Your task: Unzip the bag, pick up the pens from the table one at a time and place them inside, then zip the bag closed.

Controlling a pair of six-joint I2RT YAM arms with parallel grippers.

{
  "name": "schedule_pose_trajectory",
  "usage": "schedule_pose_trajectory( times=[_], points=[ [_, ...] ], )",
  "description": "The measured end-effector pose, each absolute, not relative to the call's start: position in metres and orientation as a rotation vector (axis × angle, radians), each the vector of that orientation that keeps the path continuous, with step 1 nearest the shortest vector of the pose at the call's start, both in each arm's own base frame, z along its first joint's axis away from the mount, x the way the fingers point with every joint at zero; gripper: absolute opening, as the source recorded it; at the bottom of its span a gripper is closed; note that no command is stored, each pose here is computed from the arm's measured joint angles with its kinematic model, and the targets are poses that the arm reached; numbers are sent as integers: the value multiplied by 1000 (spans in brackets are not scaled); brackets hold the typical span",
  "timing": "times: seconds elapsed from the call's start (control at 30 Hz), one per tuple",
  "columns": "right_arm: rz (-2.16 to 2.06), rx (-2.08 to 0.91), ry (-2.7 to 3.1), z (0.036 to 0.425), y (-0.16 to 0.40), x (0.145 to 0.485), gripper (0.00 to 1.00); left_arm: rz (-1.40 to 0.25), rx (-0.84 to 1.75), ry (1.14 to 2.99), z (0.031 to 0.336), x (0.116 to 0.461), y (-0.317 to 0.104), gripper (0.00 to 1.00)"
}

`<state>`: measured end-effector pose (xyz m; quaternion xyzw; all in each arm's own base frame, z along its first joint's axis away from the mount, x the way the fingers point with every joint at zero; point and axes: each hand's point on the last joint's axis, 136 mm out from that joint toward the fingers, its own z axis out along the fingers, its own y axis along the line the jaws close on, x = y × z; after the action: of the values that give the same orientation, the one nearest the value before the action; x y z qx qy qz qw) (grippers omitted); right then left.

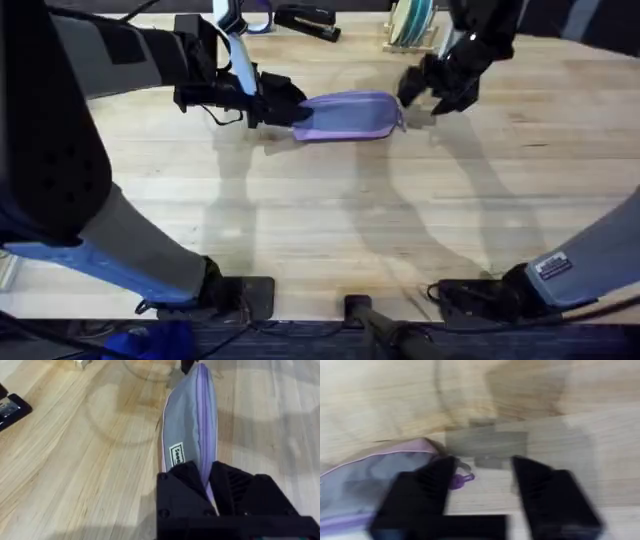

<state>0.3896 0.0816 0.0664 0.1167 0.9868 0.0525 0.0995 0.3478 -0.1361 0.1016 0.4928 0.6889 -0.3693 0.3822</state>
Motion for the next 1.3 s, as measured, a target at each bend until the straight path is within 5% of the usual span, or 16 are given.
schedule_pose_trajectory(
  times=[0.07, 0.13, 0.33, 0.5, 0.77, 0.87, 0.93, 1.3],
  points=[
    [167, 319, 2872, 85, 82, 396, 896, -941, 1253, 1758, 102, 348, -135, 169],
    [188, 288, 2797, 113, 84, 405, 988, -941, 1249, 1758, 102, 349, -134, 189],
    [265, 239, 2545, 212, 85, 413, 996, -941, 1247, 1758, 102, 349, -134, 386],
    [284, 189, 2435, 257, 84, 401, 995, -941, 1248, 1757, 102, 349, -134, 357],
    [271, 58, 2418, 267, 95, 392, 996, -940, 1248, 1757, 102, 349, -134, 402],
    [273, 38, 2419, 267, 99, 391, 996, -940, 1249, 1756, 102, 349, -134, 839],
    [272, 32, 2419, 267, 100, 391, 996, -942, 1247, 1758, 102, 349, -134, 983],
    [237, -50, 2435, 263, 99, 387, 996, -950, 1243, 1767, 102, 347, -133, 992]
  ],
)
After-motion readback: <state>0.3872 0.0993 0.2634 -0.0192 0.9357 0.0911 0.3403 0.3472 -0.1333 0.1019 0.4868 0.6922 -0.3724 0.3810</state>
